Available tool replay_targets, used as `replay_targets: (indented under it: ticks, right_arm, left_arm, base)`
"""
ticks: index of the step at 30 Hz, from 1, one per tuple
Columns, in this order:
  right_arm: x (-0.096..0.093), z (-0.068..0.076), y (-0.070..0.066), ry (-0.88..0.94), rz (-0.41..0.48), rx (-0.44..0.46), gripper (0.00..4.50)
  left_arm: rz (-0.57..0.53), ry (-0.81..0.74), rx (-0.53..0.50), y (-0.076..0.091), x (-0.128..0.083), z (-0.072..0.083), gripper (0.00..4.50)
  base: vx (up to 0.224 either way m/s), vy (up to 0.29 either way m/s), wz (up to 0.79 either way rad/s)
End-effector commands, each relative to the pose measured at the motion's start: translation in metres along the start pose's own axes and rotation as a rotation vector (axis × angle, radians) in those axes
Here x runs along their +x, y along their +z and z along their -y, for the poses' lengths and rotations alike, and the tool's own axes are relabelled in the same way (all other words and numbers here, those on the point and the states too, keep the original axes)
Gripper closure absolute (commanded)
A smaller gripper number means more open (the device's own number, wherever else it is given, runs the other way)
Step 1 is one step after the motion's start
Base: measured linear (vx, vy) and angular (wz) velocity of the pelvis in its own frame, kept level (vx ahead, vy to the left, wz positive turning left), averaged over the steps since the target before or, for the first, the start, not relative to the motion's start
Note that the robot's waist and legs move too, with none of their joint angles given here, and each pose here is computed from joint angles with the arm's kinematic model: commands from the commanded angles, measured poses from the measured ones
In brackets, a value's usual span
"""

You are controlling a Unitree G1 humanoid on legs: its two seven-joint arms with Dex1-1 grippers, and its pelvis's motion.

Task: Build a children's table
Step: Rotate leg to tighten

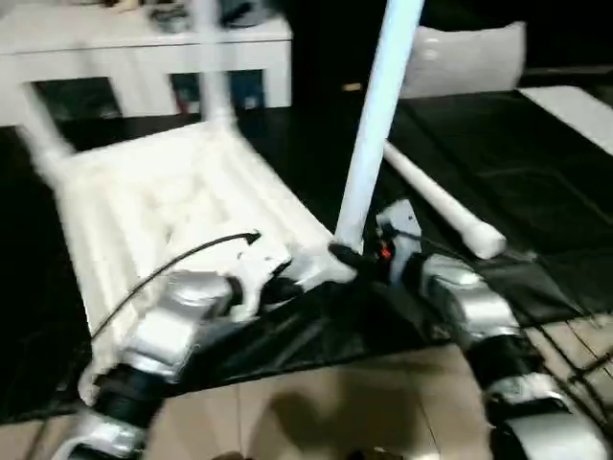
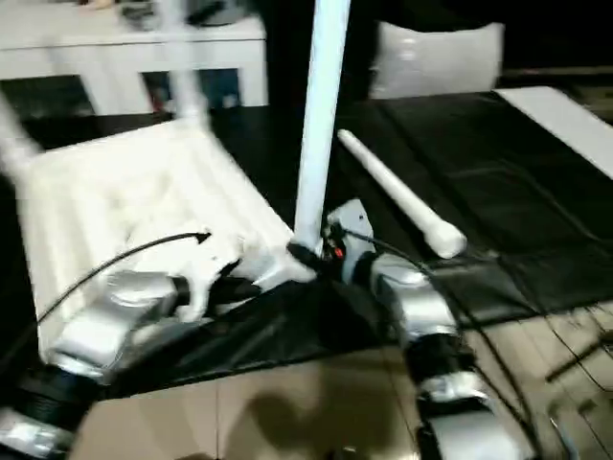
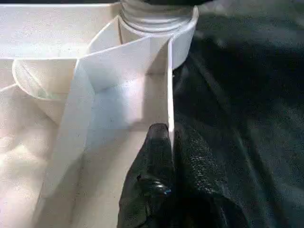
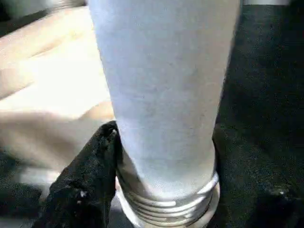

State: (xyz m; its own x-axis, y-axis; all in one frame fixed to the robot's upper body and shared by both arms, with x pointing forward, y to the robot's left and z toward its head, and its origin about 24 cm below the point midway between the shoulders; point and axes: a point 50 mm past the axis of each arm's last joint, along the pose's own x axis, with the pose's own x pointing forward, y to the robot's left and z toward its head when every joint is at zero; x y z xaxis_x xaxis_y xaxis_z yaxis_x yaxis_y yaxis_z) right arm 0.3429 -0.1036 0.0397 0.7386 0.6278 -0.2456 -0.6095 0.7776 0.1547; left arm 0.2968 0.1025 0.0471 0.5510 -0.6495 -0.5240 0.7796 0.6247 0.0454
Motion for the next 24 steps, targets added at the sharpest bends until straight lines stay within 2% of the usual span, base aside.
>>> replay_targets:
  ticks: [1, 3, 4, 6, 8, 9, 11, 12, 15, 17, 21, 24]
  right_arm:
    - [0.019, -0.028, -0.031, -0.025, -0.12, 0.153, 1.87]
    - [0.021, -0.028, -0.031, -0.041, -0.118, 0.162, 1.87]
    - [0.021, -0.029, -0.029, -0.031, -0.103, 0.173, 1.31]
    - [0.021, -0.029, -0.028, -0.019, -0.089, 0.187, 1.17]
    - [0.017, -0.025, -0.026, -0.001, -0.063, 0.174, 1.12]
    - [0.01, -0.02, -0.025, 0.021, -0.052, 0.126, 1.12]
    - [0.004, -0.014, -0.022, 0.037, -0.026, 0.097, 0.76]
    - [0.004, -0.014, -0.022, 0.037, -0.026, 0.097, 0.76]
    - [-0.01, -0.003, -0.012, 0.094, 0.037, 0.035, 0.66]
    - [-0.02, 0.003, -0.006, 0.137, 0.059, -0.007, 0.33]
    - [-0.04, 0.014, 0.004, 0.229, 0.077, -0.092, 0.16]
    - [-0.053, 0.021, 0.01, 0.295, 0.052, -0.16, 0.07]
  left_arm:
    - [0.153, 0.0, 0.088, 0.044, 0.015, 0.016, 4.5]
    - [0.149, 0.007, 0.103, 0.045, 0.016, 0.017, 4.5]
    - [0.142, 0.011, 0.117, 0.044, 0.016, 0.015, 4.5]
    - [0.134, 0.02, 0.127, 0.042, 0.014, 0.012, 4.5]
    - [0.104, 0.054, 0.154, 0.036, 0.009, 0.001, 4.5]
    - [0.072, 0.075, 0.178, 0.03, 0.004, -0.008, 4.5]
    - [0.054, 0.087, 0.184, 0.025, 0.001, -0.014, 4.5]
    - [0.054, 0.087, 0.184, 0.025, 0.001, -0.014, 4.5]
    - [0.036, 0.074, 0.202, 0.018, -0.004, -0.023, 4.5]
    - [0.023, 0.048, 0.218, 0.014, -0.007, -0.025, 4.5]
    - [-0.006, -0.041, 0.284, 0.005, -0.013, -0.026, 4.5]
    - [-0.022, -0.151, 0.345, -0.001, -0.018, -0.022, 4.5]
  base:
    - [0.0, 0.0, 0.0]
    - [0.0, 0.0, 0.0]
    - [0.0, 0.0, 0.0]
    - [-0.037, 0.003, -0.01]
    - [0.064, -0.083, 0.1]
    - [0.126, -0.049, -0.23]
    - [0.091, 0.0, -0.43]
    - [0.0, 0.0, 0.0]
    - [0.0, 0.0, 0.0]
    - [0.0, 0.0, 0.0]
    - [0.0, 0.0, 0.0]
    - [0.061, -0.01, 0.05]
